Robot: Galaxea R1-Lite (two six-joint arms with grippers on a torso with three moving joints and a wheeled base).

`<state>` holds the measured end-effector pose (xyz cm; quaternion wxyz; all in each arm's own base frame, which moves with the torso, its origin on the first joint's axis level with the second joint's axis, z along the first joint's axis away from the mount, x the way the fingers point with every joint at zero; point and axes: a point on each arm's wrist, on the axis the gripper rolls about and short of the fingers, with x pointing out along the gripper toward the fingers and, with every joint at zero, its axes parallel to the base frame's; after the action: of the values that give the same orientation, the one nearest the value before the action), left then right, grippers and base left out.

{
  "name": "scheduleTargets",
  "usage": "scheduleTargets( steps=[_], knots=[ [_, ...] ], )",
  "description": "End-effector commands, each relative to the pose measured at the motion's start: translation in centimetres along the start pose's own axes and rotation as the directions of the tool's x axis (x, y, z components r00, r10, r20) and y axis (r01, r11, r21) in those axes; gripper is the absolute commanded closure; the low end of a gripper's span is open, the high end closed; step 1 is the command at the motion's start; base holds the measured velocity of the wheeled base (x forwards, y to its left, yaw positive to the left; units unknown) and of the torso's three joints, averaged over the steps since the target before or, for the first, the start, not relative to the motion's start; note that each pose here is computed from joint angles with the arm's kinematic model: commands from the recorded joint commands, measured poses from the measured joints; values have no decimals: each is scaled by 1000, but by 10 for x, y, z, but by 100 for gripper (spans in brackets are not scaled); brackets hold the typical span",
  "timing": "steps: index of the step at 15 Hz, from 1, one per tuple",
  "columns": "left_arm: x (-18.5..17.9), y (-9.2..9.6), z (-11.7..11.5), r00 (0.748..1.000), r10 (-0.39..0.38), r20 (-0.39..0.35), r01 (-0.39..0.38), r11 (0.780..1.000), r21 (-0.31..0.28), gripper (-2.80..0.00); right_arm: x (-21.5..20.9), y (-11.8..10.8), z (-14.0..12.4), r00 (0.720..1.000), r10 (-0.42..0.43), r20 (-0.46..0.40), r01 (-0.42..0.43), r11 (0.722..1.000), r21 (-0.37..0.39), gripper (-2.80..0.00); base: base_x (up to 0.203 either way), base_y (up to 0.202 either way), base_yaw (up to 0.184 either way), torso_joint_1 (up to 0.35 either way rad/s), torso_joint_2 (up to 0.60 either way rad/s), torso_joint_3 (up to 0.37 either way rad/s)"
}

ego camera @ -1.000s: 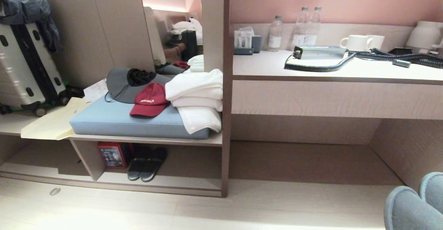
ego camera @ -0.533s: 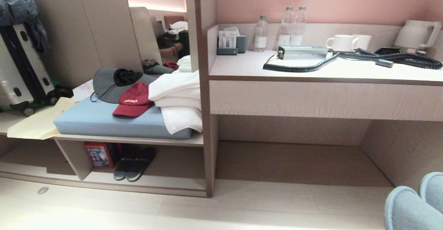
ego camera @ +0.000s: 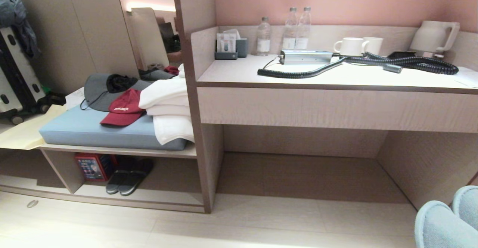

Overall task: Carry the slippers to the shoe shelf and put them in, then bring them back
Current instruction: Place the slippers on the floor

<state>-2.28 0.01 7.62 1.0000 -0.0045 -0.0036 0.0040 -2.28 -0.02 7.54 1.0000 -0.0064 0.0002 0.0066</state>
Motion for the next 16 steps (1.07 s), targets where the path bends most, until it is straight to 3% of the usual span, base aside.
scheduleTargets(
  steps=[1,5,14,16],
  knots=[
    [0,0,0,1000,1,-1,-1,1000,0,0,0,0,0,1000,1,-1,-1,1000,-1,0,0,-195,5,2,0,-2],
    [0,0,0,1000,0,0,0,1000,0,0,0,0,0,1000,-1,-3,1,1000,-1,0,0,-159,2,2,2,0],
    [0,0,0,1000,0,0,0,1000,0,0,0,0,0,1000,-2,-4,2,1000,5,0,0,0,0,0,0,0],
    [0,0,0,1000,1,0,-1,1000,0,0,0,0,0,1000,-2,-3,2,1000,5,0,0,4,-126,4,1,5]
  ],
)
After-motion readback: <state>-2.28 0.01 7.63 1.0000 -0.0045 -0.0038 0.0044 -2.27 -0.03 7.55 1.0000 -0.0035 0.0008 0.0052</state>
